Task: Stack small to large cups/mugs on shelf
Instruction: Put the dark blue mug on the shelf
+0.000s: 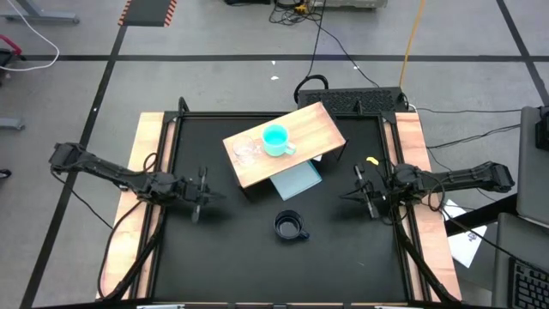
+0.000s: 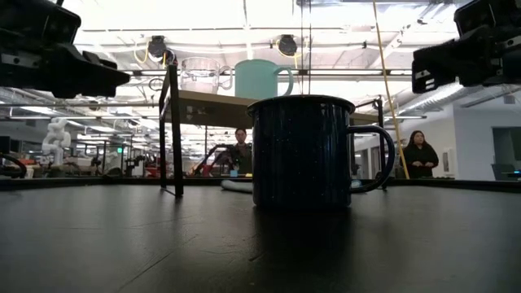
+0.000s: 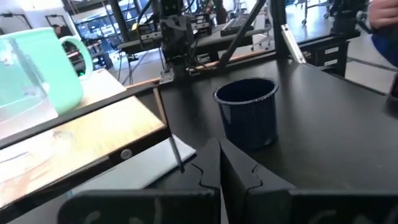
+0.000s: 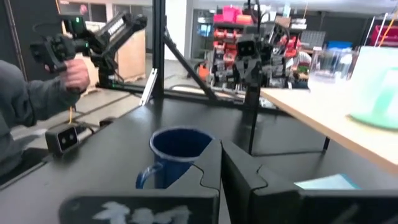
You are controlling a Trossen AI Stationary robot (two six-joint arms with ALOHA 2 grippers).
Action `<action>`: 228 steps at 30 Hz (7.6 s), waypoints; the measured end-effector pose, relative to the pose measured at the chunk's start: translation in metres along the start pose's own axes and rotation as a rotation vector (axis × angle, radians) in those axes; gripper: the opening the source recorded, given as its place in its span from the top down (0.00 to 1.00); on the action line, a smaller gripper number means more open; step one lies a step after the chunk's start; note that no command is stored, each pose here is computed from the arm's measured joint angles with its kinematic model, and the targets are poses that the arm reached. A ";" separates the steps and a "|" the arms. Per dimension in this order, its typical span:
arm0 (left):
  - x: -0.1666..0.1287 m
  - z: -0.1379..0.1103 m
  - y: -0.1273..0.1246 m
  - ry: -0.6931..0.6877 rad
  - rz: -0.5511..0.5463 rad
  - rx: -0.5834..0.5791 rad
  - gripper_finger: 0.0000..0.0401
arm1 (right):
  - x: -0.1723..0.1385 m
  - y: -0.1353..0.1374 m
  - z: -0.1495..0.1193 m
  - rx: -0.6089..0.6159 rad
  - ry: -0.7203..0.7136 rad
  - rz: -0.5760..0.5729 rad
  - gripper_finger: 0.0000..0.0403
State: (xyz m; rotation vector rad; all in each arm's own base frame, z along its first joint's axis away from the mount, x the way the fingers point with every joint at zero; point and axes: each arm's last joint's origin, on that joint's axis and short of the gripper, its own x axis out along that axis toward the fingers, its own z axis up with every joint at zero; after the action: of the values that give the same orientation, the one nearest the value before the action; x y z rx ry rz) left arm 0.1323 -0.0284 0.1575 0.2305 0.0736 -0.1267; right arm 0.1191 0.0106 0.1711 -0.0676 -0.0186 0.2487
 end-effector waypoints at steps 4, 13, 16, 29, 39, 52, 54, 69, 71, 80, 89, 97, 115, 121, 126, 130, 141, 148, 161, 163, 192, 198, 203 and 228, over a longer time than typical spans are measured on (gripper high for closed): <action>0.000 0.000 -0.001 -0.004 -0.019 0.003 1.00 | 0.000 0.000 0.002 -0.003 -0.023 -0.001 1.00; 0.000 -0.001 -0.001 0.009 -0.023 -0.013 1.00 | 0.012 0.007 0.015 -0.034 0.017 0.084 1.00; 0.000 -0.003 -0.001 0.028 -0.025 -0.012 0.99 | 0.025 0.009 0.031 -0.044 0.059 0.100 1.00; 0.000 -0.004 -0.001 0.041 -0.023 -0.014 0.94 | 0.097 0.000 0.077 0.070 0.307 0.064 0.90; 0.000 -0.005 -0.001 0.049 -0.023 -0.056 0.94 | 0.125 -0.002 0.071 0.216 0.520 0.039 0.65; 0.000 -0.004 -0.001 0.044 -0.021 -0.059 0.94 | 0.173 0.006 0.062 0.221 0.807 0.075 0.65; 0.000 -0.004 -0.001 0.042 -0.021 -0.061 0.94 | 0.179 0.006 0.060 0.229 0.840 0.072 0.65; 0.000 -0.004 -0.001 0.040 -0.020 -0.076 0.94 | 0.194 -0.016 0.066 0.272 0.842 -0.002 0.63; 0.000 -0.004 -0.001 0.039 -0.020 -0.075 0.94 | 0.193 -0.018 0.066 0.269 0.841 -0.006 0.61; 0.000 -0.004 -0.001 0.044 -0.021 -0.066 0.94 | 0.202 -0.028 0.059 0.244 0.809 -0.019 0.56; 0.000 -0.006 -0.002 0.063 -0.024 -0.064 0.94 | 0.211 -0.032 0.039 0.199 0.854 -0.006 0.56; 0.000 -0.006 -0.002 0.063 -0.025 -0.056 0.94 | 0.215 -0.032 0.026 0.214 0.894 -0.009 0.56; 0.000 -0.006 -0.002 0.065 -0.025 -0.057 0.94 | 0.213 -0.031 0.024 0.267 0.925 -0.027 0.56; 0.000 -0.006 -0.002 0.066 -0.026 -0.061 0.94 | 0.212 -0.030 0.023 0.284 0.938 -0.034 0.56; 0.000 -0.006 -0.002 0.066 -0.025 -0.063 0.94 | 0.212 -0.030 0.023 0.286 0.942 -0.034 0.56; 0.000 -0.006 -0.002 0.066 -0.025 -0.063 0.94 | 0.211 -0.030 0.022 0.294 0.954 -0.033 0.56; 0.000 -0.007 -0.002 0.070 -0.026 -0.056 0.94 | 0.212 -0.019 0.023 0.271 0.953 0.002 0.58; 0.000 -0.007 -0.002 0.070 -0.026 -0.055 0.94 | 0.213 -0.018 0.023 0.270 0.947 0.002 0.70; 0.000 -0.008 -0.002 0.082 -0.028 -0.054 0.94 | 0.215 -0.019 0.025 0.269 0.923 0.004 0.97; 0.000 -0.008 -0.002 0.083 -0.029 -0.055 0.94 | 0.215 -0.019 0.025 0.269 0.922 0.004 0.98; -0.001 -0.012 -0.003 0.129 -0.038 -0.052 0.94 | 0.211 -0.040 0.053 0.357 0.959 -0.082 0.99; -0.001 -0.012 -0.003 0.129 -0.038 -0.062 0.94 | 0.212 -0.041 0.050 0.361 0.961 -0.059 0.99; -0.001 -0.012 -0.003 0.130 -0.038 -0.065 0.94 | 0.215 -0.039 0.036 0.379 0.991 -0.032 0.99; -0.001 -0.012 -0.003 0.128 -0.039 -0.075 0.94 | 0.219 -0.032 0.028 0.319 0.997 0.012 0.93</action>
State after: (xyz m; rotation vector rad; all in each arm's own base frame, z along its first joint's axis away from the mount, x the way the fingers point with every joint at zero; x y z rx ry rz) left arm 0.1304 -0.0285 0.1450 0.1618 0.2098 -0.1472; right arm 0.3386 0.0350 0.2032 0.1318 1.0117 0.2060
